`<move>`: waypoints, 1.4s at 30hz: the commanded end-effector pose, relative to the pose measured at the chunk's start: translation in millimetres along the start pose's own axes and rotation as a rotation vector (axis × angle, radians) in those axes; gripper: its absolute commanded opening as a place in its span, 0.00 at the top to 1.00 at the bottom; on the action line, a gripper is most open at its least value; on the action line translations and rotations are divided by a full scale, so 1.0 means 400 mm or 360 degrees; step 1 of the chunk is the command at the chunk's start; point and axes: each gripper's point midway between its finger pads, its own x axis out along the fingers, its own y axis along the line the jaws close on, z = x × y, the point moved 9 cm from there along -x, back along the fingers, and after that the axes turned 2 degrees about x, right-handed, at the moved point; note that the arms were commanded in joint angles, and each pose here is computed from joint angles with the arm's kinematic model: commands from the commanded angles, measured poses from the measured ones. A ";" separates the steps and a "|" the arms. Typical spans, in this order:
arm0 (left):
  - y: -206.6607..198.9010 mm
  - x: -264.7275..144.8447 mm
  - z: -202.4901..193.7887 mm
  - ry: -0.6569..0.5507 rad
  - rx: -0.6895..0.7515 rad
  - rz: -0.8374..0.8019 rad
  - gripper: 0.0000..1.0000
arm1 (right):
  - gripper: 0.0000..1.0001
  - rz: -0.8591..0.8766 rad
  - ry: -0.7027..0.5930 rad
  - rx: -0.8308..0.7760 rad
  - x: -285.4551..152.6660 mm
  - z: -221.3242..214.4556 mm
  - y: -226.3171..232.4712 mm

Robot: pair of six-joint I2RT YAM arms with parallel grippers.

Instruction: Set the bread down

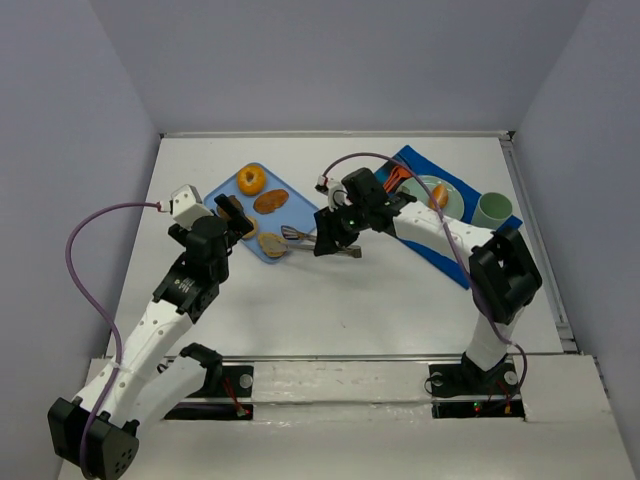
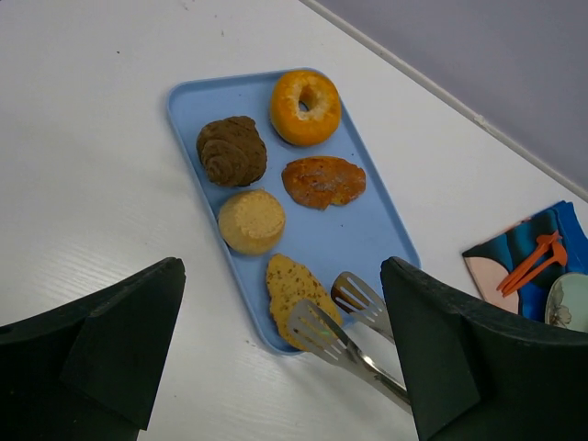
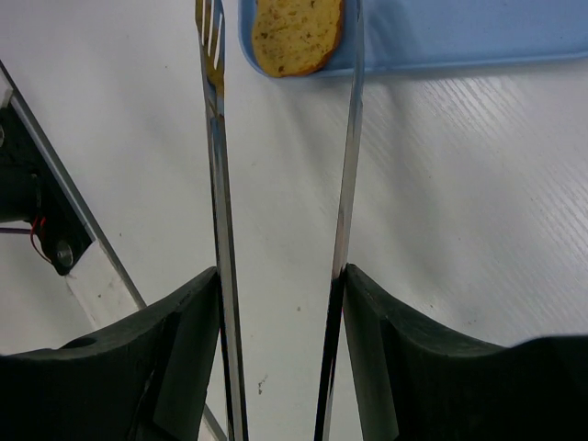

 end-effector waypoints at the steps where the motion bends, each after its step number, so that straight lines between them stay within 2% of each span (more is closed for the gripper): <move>1: -0.003 0.002 0.014 -0.0067 -0.0044 -0.0012 0.01 | 0.41 0.0010 0.0001 0.0000 0.000 0.033 0.023; 10: -0.004 0.007 0.009 -0.0060 -0.0034 -0.0001 0.01 | 0.42 -0.0010 0.0152 0.0016 0.037 0.005 0.033; 14: -0.002 0.005 0.012 -0.0069 -0.0039 -0.0002 0.01 | 0.47 -0.0082 0.0146 0.0037 0.044 0.013 0.023; 15: -0.001 0.004 0.011 -0.0071 -0.0039 0.0000 0.01 | 0.53 -0.0092 0.0141 0.0049 0.043 0.015 0.024; 22: 0.003 -0.002 0.016 -0.0088 -0.0050 0.0000 0.01 | 0.77 -0.0179 0.0069 0.0063 0.027 0.040 0.028; 25: 0.004 -0.003 0.016 -0.0091 -0.0054 0.0001 0.01 | 0.84 -0.0202 0.0027 0.0071 0.014 0.052 0.035; 31: 0.007 -0.010 0.020 -0.0100 -0.0065 -0.0006 0.01 | 0.90 -0.0446 -0.0224 0.0105 -0.059 0.091 0.047; 35: 0.008 -0.014 0.023 -0.0110 -0.0078 -0.0013 0.01 | 0.90 -0.0693 -0.0445 0.0255 -0.173 0.094 -0.009; 38: 0.009 -0.017 0.025 -0.0113 -0.0084 -0.0022 0.01 | 0.91 -0.0872 -0.0571 0.0461 -0.266 0.050 -0.069; 42: 0.011 -0.021 0.028 -0.0127 -0.0096 -0.0020 0.01 | 0.90 -0.1104 -0.0599 0.0678 -0.344 -0.053 -0.143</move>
